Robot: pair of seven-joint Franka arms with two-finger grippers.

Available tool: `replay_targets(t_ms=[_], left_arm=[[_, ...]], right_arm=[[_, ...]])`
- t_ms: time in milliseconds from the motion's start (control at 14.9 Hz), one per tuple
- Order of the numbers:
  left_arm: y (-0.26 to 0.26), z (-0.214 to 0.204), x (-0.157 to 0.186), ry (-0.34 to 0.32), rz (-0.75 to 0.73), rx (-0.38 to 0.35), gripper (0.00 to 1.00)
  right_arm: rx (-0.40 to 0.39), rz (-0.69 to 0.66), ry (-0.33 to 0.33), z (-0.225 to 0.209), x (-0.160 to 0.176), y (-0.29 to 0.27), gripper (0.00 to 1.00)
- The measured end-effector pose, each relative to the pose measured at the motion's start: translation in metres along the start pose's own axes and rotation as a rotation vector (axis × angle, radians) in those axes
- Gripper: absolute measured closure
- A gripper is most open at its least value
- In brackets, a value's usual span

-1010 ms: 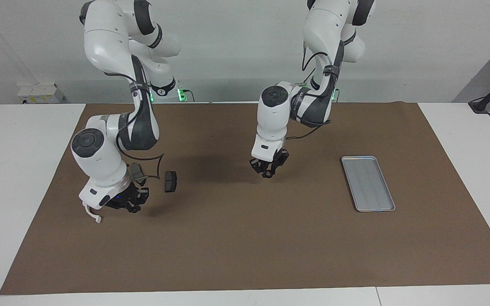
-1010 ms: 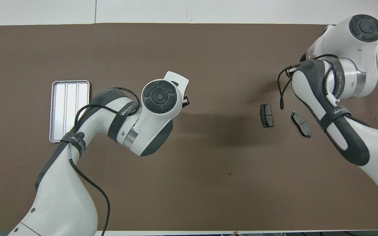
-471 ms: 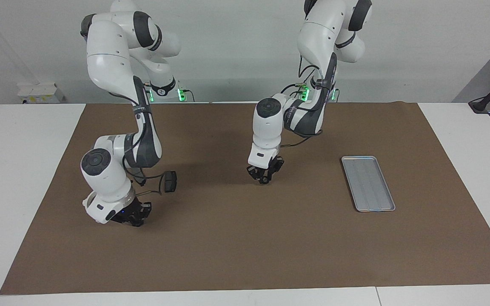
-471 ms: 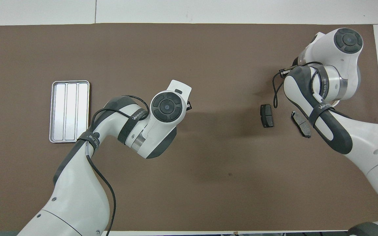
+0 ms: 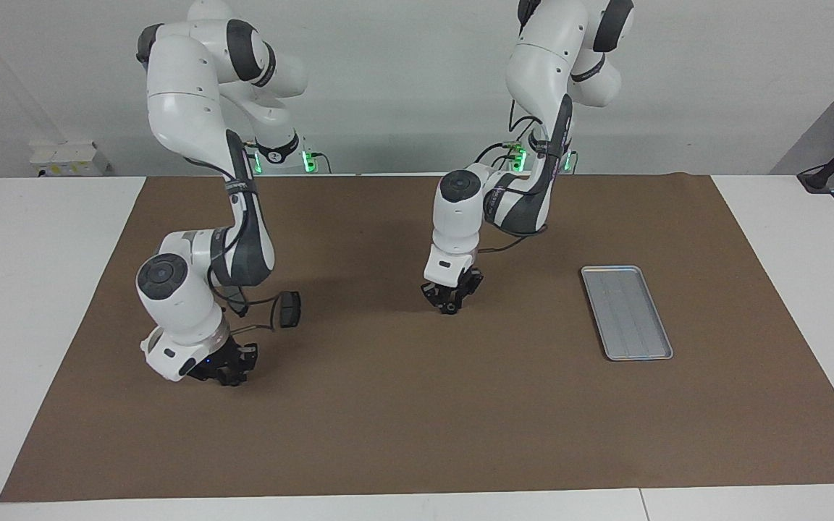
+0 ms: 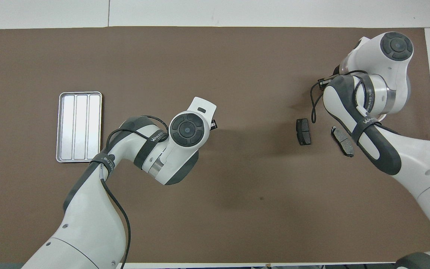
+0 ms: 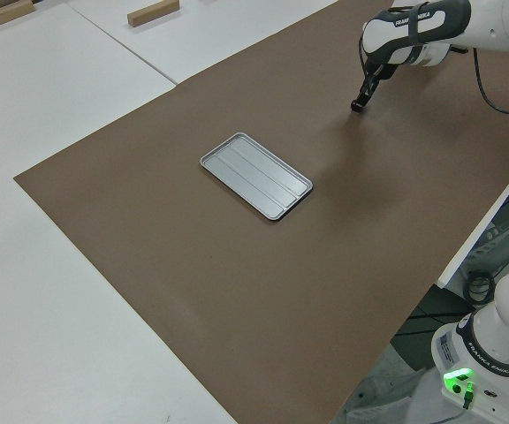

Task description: Place bearing gear from tray to pile

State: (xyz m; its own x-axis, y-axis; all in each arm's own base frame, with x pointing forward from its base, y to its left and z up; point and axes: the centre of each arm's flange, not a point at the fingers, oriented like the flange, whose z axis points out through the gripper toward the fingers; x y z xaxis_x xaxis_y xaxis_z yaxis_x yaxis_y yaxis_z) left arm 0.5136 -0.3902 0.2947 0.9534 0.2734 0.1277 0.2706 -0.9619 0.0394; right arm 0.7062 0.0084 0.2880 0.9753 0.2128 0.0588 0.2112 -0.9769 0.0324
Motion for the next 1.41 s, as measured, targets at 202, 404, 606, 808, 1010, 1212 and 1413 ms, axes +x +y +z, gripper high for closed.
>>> replay_targets(t_ms=[202,404,606,808,1010,1212,1413], left_arm=[[0.000,-0.001,0.000,0.001,0.001,0.002,0.35],[0.006,-0.029,0.017,0.020,-0.011,-0.007,0.01],[-0.014,-0.114,0.059,0.082,-0.030,-0.042,0.00],[-0.097,-0.222,0.118,0.086,0.035,0.019,0.00],[-0.202,-0.304,0.175,0.054,0.120,0.052,0.00],[-0.290,-0.338,0.209,0.030,0.178,0.032,0.00],[-0.328,-0.348,0.212,-0.001,0.231,0.023,0.00]], right_arm=[[0.002,-0.005,-0.029,-0.025,-0.002,-0.004,0.15],[0.001,-0.002,-0.050,-0.079,-0.006,-0.018,0.00],[-0.004,0.162,-0.089,-0.130,-0.014,-0.083,0.00],[-0.019,0.383,-0.087,-0.155,-0.020,-0.196,0.00],[-0.016,0.530,-0.083,-0.158,-0.034,-0.286,0.00],[0.011,0.612,-0.056,-0.155,-0.045,-0.349,0.00],[0.014,0.656,-0.059,-0.127,-0.053,-0.398,0.00]])
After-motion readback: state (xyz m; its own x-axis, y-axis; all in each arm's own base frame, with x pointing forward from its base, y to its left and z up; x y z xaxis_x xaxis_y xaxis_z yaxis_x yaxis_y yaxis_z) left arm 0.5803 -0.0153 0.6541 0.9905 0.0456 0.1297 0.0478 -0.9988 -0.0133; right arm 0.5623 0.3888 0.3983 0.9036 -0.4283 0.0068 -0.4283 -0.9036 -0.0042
